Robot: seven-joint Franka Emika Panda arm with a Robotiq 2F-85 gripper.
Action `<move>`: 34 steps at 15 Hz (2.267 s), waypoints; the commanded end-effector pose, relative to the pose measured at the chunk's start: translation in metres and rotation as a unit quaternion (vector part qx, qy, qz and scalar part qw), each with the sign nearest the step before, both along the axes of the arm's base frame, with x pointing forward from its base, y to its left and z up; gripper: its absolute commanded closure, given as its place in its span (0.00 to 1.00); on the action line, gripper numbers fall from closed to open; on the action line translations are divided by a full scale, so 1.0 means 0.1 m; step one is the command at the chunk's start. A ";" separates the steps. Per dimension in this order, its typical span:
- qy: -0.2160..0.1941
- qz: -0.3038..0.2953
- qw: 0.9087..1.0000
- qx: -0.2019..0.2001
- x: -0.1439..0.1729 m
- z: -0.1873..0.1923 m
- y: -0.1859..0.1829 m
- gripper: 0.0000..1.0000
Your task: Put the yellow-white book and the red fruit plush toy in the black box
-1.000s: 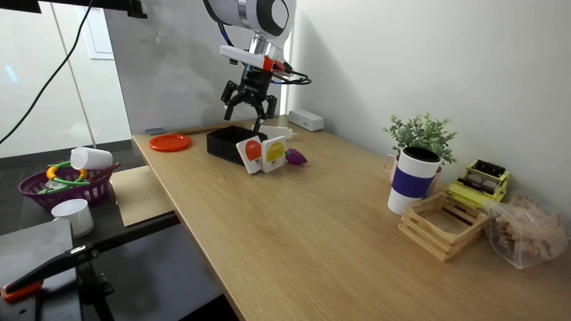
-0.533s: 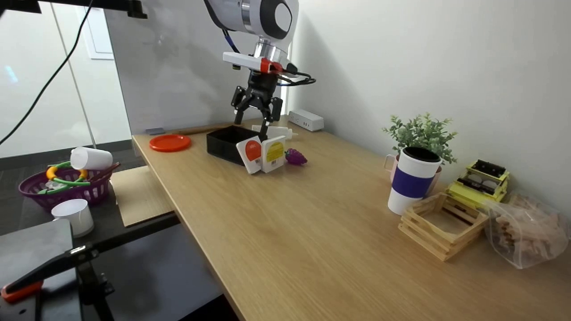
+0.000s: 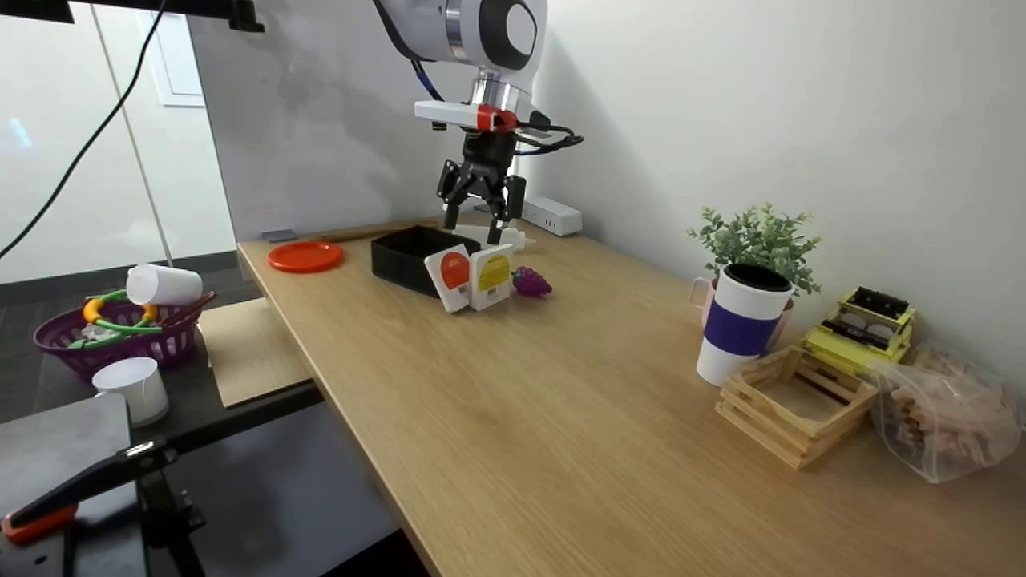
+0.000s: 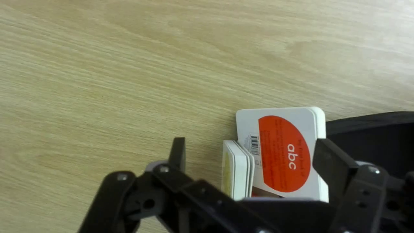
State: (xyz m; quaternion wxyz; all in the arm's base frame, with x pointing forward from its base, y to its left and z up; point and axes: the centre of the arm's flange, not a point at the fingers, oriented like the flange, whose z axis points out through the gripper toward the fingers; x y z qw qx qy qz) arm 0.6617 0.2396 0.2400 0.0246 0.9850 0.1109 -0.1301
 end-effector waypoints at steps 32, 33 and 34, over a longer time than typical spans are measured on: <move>-0.022 -0.023 0.999 0.022 0.38 -0.75 -0.24 0.25; -0.019 -0.023 0.999 0.021 0.38 -0.78 -0.23 0.28; -0.019 -0.023 0.999 0.020 0.39 -0.81 -0.23 0.34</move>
